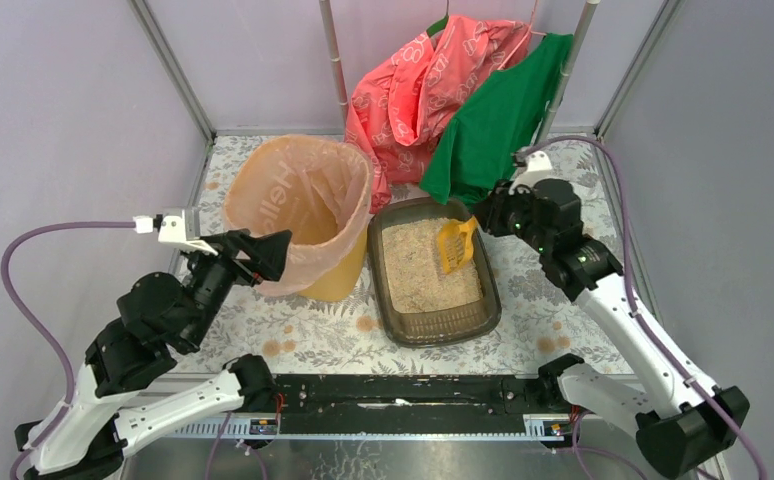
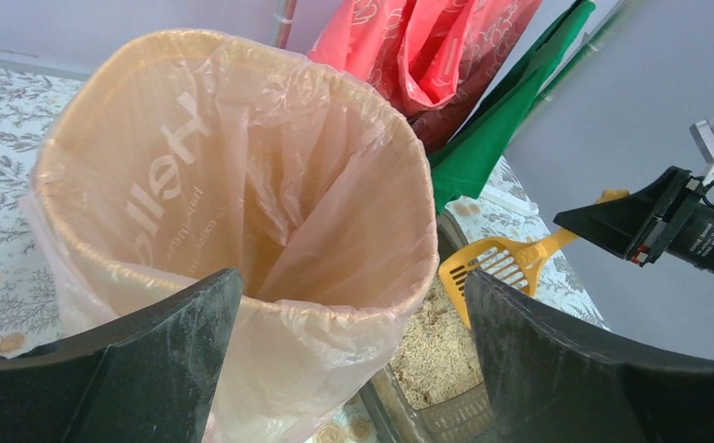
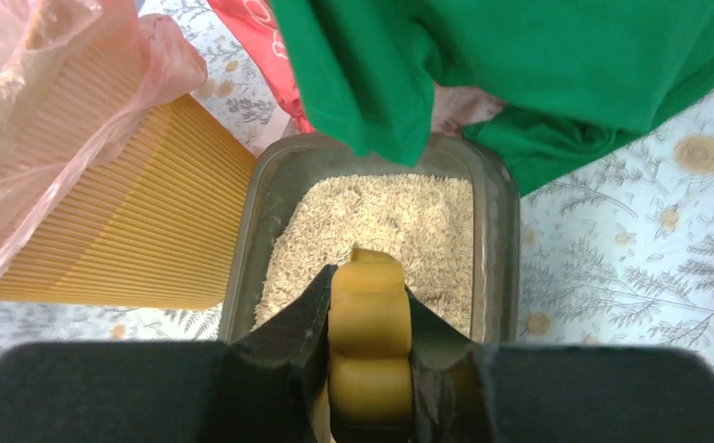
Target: Clean the litter box
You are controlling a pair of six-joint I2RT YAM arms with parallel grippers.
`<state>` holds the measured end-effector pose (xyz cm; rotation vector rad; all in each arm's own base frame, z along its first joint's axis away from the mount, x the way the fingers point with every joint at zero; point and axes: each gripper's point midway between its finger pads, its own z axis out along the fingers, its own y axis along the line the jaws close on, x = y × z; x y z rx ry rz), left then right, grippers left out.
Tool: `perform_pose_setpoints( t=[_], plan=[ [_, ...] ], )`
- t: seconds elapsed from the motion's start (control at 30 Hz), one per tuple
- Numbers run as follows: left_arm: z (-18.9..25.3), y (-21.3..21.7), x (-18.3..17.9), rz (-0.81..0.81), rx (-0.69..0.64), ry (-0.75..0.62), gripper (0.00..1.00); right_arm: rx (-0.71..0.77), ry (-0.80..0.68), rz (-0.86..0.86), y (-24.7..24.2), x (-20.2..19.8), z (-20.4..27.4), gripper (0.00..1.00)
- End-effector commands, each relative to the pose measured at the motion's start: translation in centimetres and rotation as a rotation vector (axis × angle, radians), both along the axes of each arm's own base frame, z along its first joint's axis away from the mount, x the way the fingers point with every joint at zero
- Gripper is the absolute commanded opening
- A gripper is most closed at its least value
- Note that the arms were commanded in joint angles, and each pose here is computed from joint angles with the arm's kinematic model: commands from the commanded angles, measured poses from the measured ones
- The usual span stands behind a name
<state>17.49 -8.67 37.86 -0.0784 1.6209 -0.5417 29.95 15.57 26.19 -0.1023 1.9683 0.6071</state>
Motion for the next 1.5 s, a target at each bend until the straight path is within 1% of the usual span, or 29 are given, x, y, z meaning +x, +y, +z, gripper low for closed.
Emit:
perform_pose_setpoints(
  t=[0.0,0.13,0.27,0.47,0.57,0.7,0.8,0.87,1.13,1.37,1.47],
  plan=[
    [1.8,-1.6,0.4,-0.047,-0.028,-0.054,0.99,-0.234,-0.066,-0.078,0.1,0.9,0.4,0.00],
    [0.9,-2.8,0.8,-0.063,-0.023,-0.045,0.99,-0.376,-0.068,-0.099,1.5,1.8,-0.7,0.00],
    [-0.6,-3.9,1.1,-0.083,-0.025,-0.019,0.99,-0.466,-0.068,-0.138,1.8,3.3,-1.8,0.00],
    [-1.3,-4.1,1.0,-0.091,-0.039,-0.008,0.99,-0.579,-0.070,-0.167,1.7,4.2,-2.6,0.00],
    [-1.2,-3.7,0.9,-0.081,-0.042,-0.011,0.99,-0.586,-0.043,-0.130,2.3,3.8,-4.1,0.00],
    [-1.1,-3.4,0.8,-0.074,-0.045,-0.016,0.99,-0.522,0.033,-0.088,3.1,2.4,-7.1,0.00],
    [-1.1,-3.2,0.7,-0.073,-0.045,-0.014,0.99,-0.371,0.050,-0.021,4.9,0.8,-7.8,0.00],
    [-1.2,-3.1,0.7,-0.072,-0.045,-0.010,0.99,-0.290,0.062,0.008,5.8,0.1,-7.5,0.00],
    [-1.0,-3.0,0.4,-0.084,-0.061,-0.013,0.99,-0.072,0.091,0.068,8.0,-1.9,-6.3,0.00],
    [-1.3,-3.1,0.4,-0.084,-0.062,-0.008,0.99,-0.049,0.084,0.054,7.9,-1.6,-5.6,0.00],
    [-1.4,-3.1,0.5,-0.078,-0.055,-0.007,0.99,-0.056,0.061,0.016,6.8,-0.9,-4.6,0.00]
  ],
)
